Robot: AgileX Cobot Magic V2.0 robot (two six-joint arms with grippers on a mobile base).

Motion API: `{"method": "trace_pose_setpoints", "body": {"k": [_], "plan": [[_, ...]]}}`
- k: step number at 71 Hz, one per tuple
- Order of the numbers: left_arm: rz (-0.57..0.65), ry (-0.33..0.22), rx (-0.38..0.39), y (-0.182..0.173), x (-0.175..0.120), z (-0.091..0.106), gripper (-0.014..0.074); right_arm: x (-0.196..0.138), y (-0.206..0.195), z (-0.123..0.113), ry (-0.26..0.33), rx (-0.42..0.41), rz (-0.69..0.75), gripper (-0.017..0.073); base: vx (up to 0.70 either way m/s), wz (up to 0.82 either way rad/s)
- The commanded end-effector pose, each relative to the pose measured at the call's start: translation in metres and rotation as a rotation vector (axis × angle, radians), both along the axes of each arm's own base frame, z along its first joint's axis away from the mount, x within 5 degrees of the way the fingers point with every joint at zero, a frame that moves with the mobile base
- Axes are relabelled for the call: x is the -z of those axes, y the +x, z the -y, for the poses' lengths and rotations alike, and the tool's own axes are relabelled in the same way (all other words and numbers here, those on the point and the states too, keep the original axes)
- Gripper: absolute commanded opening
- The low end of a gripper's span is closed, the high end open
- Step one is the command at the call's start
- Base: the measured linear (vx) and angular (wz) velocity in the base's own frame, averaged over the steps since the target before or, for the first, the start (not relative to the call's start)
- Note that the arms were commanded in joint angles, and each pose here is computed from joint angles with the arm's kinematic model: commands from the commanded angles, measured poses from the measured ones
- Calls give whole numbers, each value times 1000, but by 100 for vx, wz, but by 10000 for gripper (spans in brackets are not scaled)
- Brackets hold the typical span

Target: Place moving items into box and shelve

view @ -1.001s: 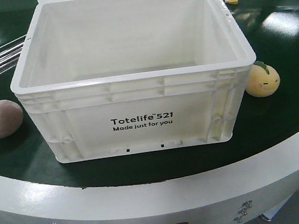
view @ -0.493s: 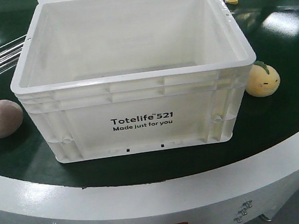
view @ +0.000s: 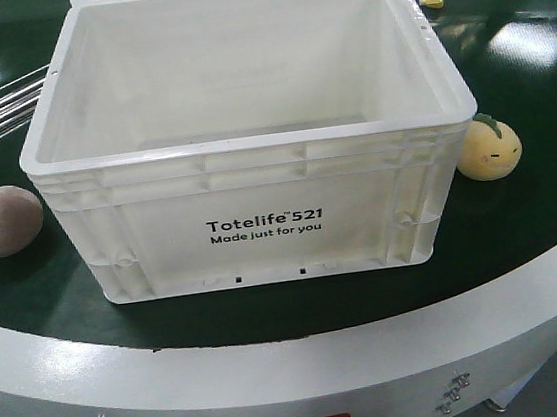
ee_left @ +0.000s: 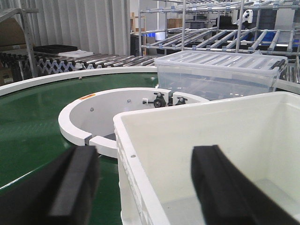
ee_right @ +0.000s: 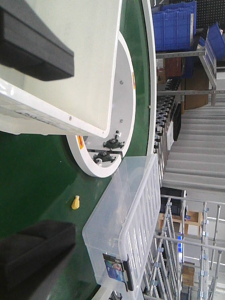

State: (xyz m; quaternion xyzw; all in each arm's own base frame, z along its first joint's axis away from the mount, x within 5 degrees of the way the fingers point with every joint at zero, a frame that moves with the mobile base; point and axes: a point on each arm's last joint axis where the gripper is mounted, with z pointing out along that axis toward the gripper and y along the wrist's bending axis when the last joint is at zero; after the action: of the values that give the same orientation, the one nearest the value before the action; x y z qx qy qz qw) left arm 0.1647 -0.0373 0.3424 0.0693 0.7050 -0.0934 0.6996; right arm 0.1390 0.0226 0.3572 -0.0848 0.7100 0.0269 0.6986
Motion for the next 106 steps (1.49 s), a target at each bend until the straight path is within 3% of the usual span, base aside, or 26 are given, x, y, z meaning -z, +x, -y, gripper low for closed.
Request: {"method": "trace_pose_setpoints", "body": {"k": [1,16,33,53,60,75,106], "plan": [[119,-49,13,-1,-20,1,626,-20,-2,-1,13,-12,123,720,0,0],[92,-54,-9,-5,-20,-3,601,-17,-2,0,6,-3,91,670,0,0],[51,-50,-144,-18,-20,-25,575,-12,-2,1,-41,9,43,616,0,0],[41,-30,-279,-33,-22,-44,575,-13,-2,1,-34,8,49,601,0,0],[31,-28,-283,-34,-22,-44,575,-14,-2,3,-35,19,50,598,0,0],[28,-28,-284,-34,-21,-44,575,-14,-1,29,-21,209,45,594,0,0],[75,-35,-274,-22,-31,-44,575,-24,8,25,-29,182,27,593,0,0]]}}
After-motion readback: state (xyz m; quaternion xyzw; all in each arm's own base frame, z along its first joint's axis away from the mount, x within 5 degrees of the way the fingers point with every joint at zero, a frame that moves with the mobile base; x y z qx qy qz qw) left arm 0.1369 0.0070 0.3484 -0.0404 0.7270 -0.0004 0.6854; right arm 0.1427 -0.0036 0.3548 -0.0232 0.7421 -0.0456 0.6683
